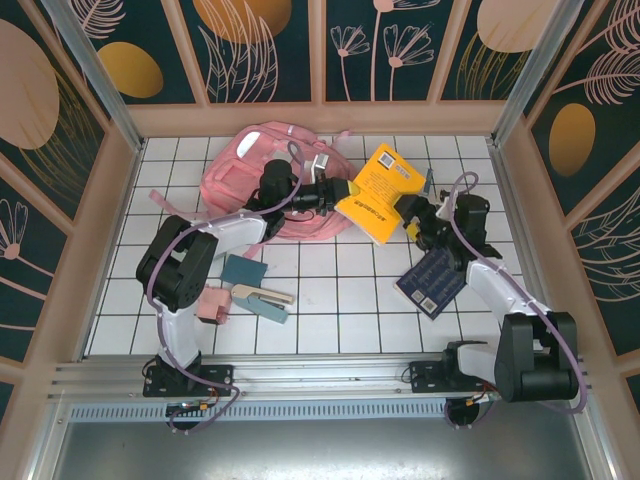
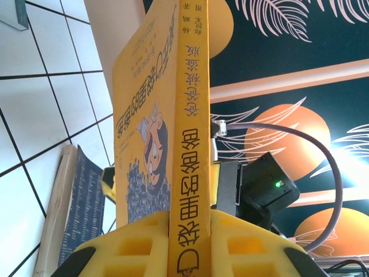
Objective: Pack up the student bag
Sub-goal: Pass the book.
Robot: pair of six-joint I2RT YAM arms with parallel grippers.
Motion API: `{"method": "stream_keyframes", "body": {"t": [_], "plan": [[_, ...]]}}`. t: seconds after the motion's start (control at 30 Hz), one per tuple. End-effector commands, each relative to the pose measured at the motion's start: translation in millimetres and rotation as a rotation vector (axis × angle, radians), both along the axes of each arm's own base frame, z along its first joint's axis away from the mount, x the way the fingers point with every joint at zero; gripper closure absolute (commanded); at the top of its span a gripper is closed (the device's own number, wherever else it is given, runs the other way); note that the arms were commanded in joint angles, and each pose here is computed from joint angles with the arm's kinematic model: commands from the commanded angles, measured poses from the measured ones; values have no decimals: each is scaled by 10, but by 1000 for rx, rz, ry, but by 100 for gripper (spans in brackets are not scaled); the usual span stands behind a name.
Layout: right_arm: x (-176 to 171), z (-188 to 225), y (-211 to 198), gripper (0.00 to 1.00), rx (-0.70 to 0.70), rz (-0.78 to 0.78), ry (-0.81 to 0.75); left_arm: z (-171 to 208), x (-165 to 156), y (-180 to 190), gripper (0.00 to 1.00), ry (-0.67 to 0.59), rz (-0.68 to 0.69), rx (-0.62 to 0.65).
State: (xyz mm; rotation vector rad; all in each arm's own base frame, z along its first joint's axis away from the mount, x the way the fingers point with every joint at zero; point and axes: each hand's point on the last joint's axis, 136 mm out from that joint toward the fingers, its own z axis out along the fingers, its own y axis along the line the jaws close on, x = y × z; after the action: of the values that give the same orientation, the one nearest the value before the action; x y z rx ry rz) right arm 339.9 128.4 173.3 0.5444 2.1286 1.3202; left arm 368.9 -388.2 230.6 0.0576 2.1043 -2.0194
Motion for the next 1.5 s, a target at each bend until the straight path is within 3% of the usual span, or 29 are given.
{"method": "stream_keyframes", "body": {"t": [0.0, 0.33, 0.67, 1.0, 1.03, 1.07, 1.13, 1.17, 1.2, 1.33, 1.47], "plan": [[-7, 285, 143, 2, 125, 40, -106, 564, -46, 28, 100, -112, 0, -104], [-39, 939, 375, 2, 381, 96, -272, 768, -71, 61, 100, -98, 12, -176], [-107, 1209, 247, 13, 393, 49, -323, 749, -59, 72, 100, -118, 30, -131], [-15, 1053, 232, 70, 294, -5, -275, 591, -75, 61, 100, -169, 34, -18], [4, 1010, 223, 75, 266, -14, -266, 574, -74, 57, 96, -180, 34, 2], [18, 988, 197, 78, 241, -30, -266, 539, -66, 58, 88, -187, 35, 29], [29, 910, 124, 93, 155, -67, -266, 411, 3, 94, 63, -226, 63, 147], [40, 869, 57, 100, 106, -102, -253, 349, 63, 130, 56, -259, 88, 228], [52, 810, -28, 100, 39, -140, -235, 311, 145, 181, 50, -310, 118, 320], [61, 634, -419, 100, -210, -294, -155, -61, 479, 557, 40, -417, 248, 718], [37, 541, -625, 100, -303, -335, -118, -441, 712, 713, 37, -441, 252, 956]]}}
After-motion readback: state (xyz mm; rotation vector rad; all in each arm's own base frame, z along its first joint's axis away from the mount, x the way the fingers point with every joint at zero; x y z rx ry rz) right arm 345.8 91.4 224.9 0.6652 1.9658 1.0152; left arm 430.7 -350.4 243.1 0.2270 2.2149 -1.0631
